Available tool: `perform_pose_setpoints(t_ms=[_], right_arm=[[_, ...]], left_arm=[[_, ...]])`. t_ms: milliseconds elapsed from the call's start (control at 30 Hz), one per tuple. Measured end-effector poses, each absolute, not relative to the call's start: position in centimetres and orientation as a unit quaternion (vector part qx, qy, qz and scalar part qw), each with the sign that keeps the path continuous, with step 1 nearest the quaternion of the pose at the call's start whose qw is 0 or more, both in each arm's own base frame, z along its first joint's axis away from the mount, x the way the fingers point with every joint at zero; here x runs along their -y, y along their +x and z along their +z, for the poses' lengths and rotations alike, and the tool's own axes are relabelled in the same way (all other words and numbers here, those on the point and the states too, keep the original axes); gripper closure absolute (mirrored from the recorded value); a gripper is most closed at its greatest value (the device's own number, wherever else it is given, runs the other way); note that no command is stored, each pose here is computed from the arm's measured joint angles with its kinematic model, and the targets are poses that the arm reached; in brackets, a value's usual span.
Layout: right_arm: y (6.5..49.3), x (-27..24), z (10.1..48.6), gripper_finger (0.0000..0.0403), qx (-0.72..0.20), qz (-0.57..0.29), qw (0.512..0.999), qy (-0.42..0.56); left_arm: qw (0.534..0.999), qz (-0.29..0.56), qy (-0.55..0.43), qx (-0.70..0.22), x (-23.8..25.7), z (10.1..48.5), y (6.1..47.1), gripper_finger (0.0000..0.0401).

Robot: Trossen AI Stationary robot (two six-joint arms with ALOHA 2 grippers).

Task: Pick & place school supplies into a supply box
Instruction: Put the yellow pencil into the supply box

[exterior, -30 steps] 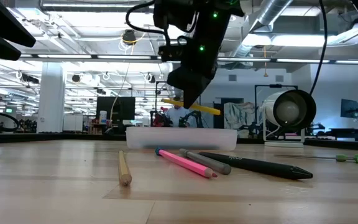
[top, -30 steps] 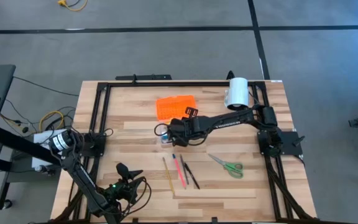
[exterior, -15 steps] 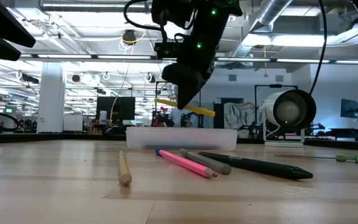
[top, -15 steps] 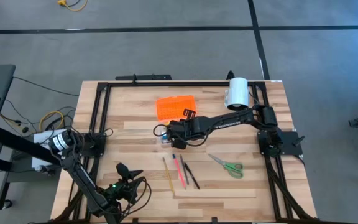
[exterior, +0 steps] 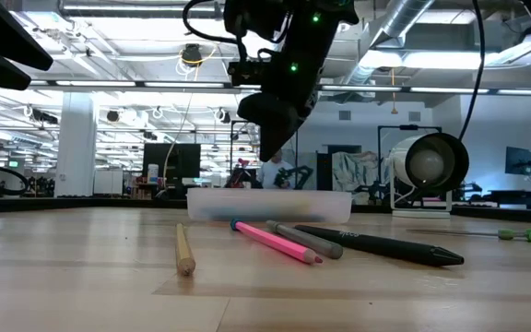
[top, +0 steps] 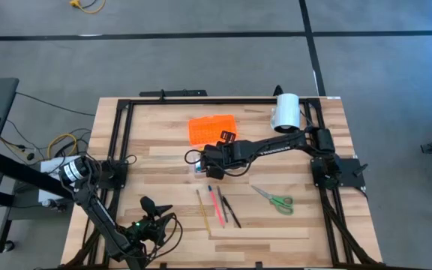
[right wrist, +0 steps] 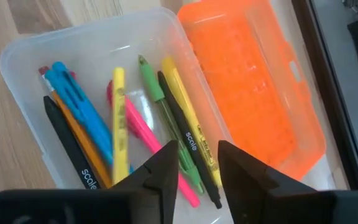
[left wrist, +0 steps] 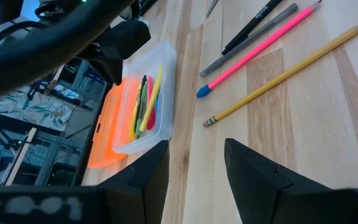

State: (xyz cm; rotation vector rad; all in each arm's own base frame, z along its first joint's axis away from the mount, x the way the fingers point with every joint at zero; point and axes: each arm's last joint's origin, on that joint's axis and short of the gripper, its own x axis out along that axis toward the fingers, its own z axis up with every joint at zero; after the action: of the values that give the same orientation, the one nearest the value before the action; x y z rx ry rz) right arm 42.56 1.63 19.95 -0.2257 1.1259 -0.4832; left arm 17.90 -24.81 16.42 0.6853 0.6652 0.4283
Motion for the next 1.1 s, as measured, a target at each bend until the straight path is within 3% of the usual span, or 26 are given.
perform_pose_setpoints(t_ms=[433, 867, 1100], right_arm=[[41.7, -11.0, 20.5, 0.0294, -0.472, -0.172, 0.83, -0.243], [36.5, -21.0, 22.9, 0.0294, -0.375, -0.172, 0.858, -0.305], [32.1, -25.8, 23.2, 0.0294, -0.303, -0.212, 0.86, -0.352]], left_arm=[[0.871, 0.207, 0.32, -0.309, 24.8, 16.4, 18.4, 0.0255], [0.875, 0.255, 0.33, -0.244, 23.6, 16.7, 21.0, 0.0255], [0.867, 0.211, 0.299, -0.339, 23.2, 16.0, 23.3, 0.0255]])
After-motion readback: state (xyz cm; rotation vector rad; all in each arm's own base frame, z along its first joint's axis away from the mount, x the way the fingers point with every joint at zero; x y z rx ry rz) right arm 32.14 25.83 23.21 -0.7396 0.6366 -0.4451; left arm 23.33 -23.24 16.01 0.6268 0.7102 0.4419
